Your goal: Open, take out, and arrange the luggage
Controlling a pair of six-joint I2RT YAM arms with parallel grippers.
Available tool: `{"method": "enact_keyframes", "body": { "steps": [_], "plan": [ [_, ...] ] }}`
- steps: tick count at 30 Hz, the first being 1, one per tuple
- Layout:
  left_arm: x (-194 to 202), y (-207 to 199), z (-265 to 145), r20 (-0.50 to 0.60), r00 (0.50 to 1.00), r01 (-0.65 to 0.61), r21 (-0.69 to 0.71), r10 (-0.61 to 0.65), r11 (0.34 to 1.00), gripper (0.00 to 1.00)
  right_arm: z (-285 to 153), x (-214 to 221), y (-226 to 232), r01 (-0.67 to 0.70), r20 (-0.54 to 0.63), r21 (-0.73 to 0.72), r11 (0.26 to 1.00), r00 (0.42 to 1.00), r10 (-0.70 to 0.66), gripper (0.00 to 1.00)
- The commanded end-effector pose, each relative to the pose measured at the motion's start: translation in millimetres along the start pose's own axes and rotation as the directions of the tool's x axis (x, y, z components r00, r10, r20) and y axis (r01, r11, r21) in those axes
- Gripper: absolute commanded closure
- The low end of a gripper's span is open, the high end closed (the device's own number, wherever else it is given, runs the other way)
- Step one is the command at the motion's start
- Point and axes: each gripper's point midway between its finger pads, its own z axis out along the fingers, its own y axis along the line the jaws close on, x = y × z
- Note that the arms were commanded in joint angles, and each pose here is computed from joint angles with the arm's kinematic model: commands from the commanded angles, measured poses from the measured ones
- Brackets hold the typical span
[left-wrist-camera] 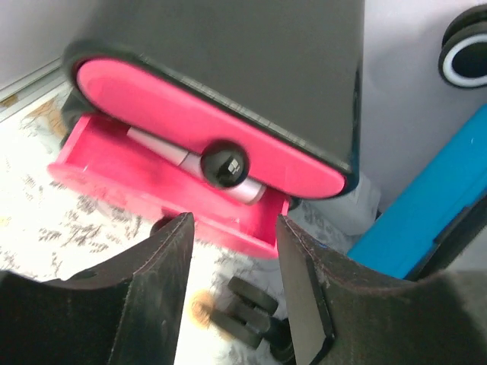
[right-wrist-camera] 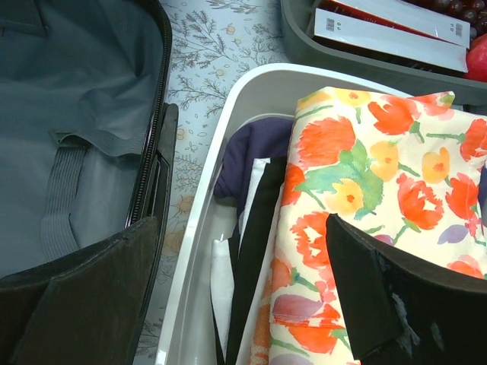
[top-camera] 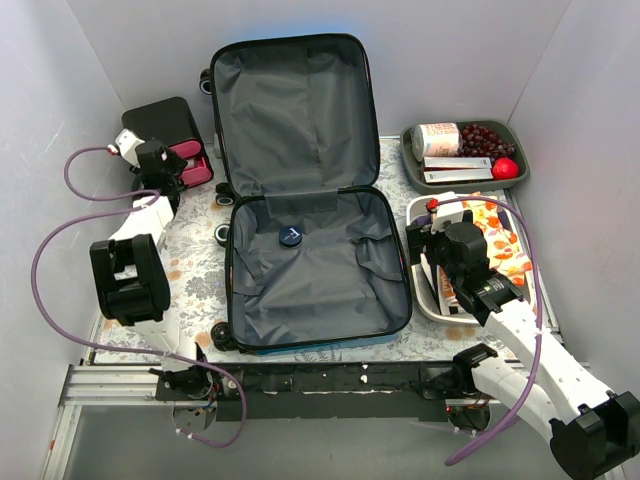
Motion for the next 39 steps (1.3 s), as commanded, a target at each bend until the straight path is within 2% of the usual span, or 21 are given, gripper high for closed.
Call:
{"method": "enact_keyframes", "body": {
  "steps": [1, 6, 8, 11, 12, 13, 19, 23, 29, 33, 36, 39],
  "plan": [
    [3.9, 6.3, -29.1, -0.012, 0.999, 0.035, 0.014, -0.035, 0.999, 0.55, 0.0, -17.8, 2.3, -0.015, 0.064, -0.01, 1.0, 0.998, 0.016, 0.02],
    [38.2, 22.9, -37.8, -0.1, 0.99, 0.096, -0.016, -0.098, 0.995, 0.62, 0.5, -18.4, 4.5, -0.019, 0.063, -0.021, 1.0, 0.998, 0.02, 0.02],
    [43.2, 26.3, -34.9, -0.104, 0.989, 0.106, -0.027, -0.108, 0.994, 0.63, 0.4, -18.0, 4.5, -0.019, 0.063, -0.021, 1.0, 0.998, 0.02, 0.02],
    [49.2, 27.3, -16.1, -0.123, 0.987, 0.097, -0.065, -0.105, 0.993, 0.69, -0.4, -18.7, 4.5, -0.022, 0.069, -0.022, 1.0, 0.997, 0.023, 0.02],
    [63.8, 35.7, -4.7, -0.155, 0.983, 0.083, -0.097, -0.098, 0.992, 0.71, -0.4, -18.7, 4.5, -0.02, 0.069, -0.022, 1.0, 0.997, 0.022, 0.02],
    [56.8, 31.7, 2.3, -0.145, 0.984, 0.089, -0.112, -0.105, 0.99, 0.73, -0.5, -19.4, 4.3, -0.023, 0.07, -0.022, 0.999, 0.997, 0.024, 0.02],
    [68.7, 42.6, 33.3, -0.132, 0.986, 0.082, -0.179, -0.106, 0.98, 0.73, -1.2, -19.1, 0.9, -0.018, 0.065, -0.004, 1.0, 0.998, 0.018, 0.02],
    [58.2, 38.8, 47.1, -0.088, 0.987, 0.116, -0.199, -0.136, 0.973, 0.71, -0.5, -19.0, -0.5, -0.012, 0.06, 0.004, 1.0, 0.998, 0.012, 0.02],
    [66.5, 38.5, 49.9, -0.107, 0.983, 0.129, -0.19, -0.151, 0.973, 0.66, 0.9, -17.1, -2.0, -0.006, 0.048, 0.014, 1.0, 0.999, 0.006, 0.02],
    [80.5, 42.3, 32.5, -0.122, 0.987, 0.087, -0.115, -0.101, 0.989, 0.63, 1.3, -16.7, -3.7, -0.001, 0.047, 0.024, 1.0, 0.999, 0.0, 0.02],
    [75.5, 39.7, 23.9, -0.083, 0.994, 0.07, -0.054, -0.074, 0.996, 0.56, 2.7, -16.2, -1.6, -0.001, 0.043, 0.014, 1.0, 0.999, 0.0, 0.02],
    [82.1, 50.7, 23.5, -0.088, 0.996, -0.005, -0.066, -0.001, 0.998, 0.49, 3.1, -14.7, -2.0, 0.003, 0.034, 0.017, 1.0, 0.999, -0.004, 0.02]
  ]
}}
